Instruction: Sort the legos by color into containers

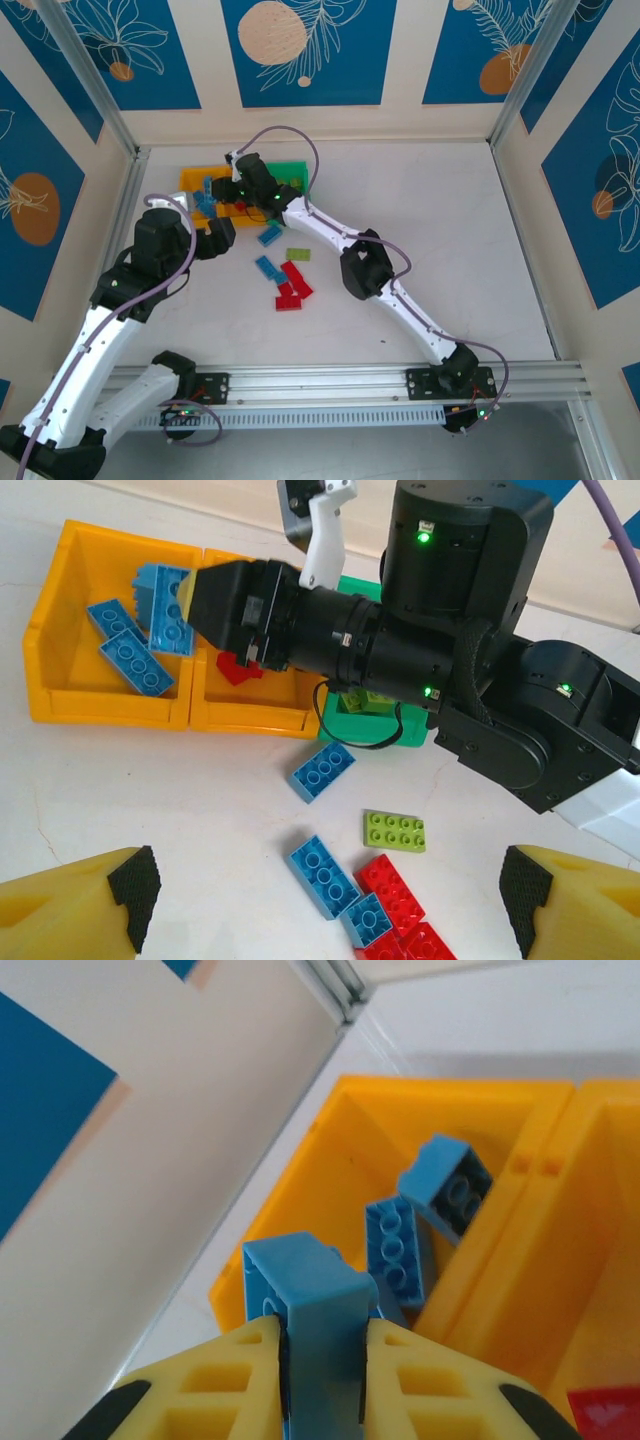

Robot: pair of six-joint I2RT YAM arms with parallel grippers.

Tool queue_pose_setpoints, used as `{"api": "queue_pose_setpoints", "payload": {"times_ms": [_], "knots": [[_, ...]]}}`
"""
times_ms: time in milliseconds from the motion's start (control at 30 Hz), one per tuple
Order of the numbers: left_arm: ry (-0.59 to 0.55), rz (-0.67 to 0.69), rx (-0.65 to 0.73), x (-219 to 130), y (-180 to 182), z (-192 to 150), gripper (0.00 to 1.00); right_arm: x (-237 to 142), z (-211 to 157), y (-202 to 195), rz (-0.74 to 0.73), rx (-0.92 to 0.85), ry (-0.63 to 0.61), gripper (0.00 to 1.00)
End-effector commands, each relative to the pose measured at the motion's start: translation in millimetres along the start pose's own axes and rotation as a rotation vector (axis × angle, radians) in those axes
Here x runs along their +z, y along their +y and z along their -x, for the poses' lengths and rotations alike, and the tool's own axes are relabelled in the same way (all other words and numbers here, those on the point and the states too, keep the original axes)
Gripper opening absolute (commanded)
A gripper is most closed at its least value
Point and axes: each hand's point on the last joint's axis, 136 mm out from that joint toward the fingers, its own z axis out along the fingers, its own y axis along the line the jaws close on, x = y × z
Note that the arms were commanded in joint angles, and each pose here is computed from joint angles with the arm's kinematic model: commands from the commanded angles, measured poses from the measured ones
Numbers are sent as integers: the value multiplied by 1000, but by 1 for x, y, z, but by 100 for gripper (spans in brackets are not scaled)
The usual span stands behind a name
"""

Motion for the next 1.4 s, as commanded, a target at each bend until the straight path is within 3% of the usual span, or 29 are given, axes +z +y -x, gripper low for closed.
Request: {"api": "queue_pose_setpoints", "payload": {"times_ms": [0, 67, 100, 267, 433, 600, 767, 967, 1133, 1367], "knots": [[6, 23, -19, 0, 6, -1, 90, 0, 28, 15, 50, 4, -118, 36], [11, 39, -16, 0, 9, -3, 91, 2, 28, 16, 60, 5, -126, 50], [13, 48, -15, 0, 11, -4, 91, 1, 29, 17, 58, 2, -128, 53], [20, 61, -34, 0, 16, -8, 91, -23, 53, 34, 40, -35, -118, 53], [51, 61, -66, 4, 15, -13, 91, -86, 77, 65, 3, -48, -14, 57], [98, 71, -84, 17, 16, -23, 91, -170, 69, 67, -99, -64, 118, 60], [213, 49, -128, 41, 8, -43, 90, -250, 21, 40, -267, -73, 243, 61], [278, 31, -100, 62, 5, -59, 90, -317, -79, -6, -424, 48, 433, 62], [319, 37, -34, 66, 6, -64, 90, -313, -157, -16, -383, 93, 609, 64], [350, -71, 52, 63, -11, -65, 92, -283, -200, -55, -453, 53, 736, 64]]}}
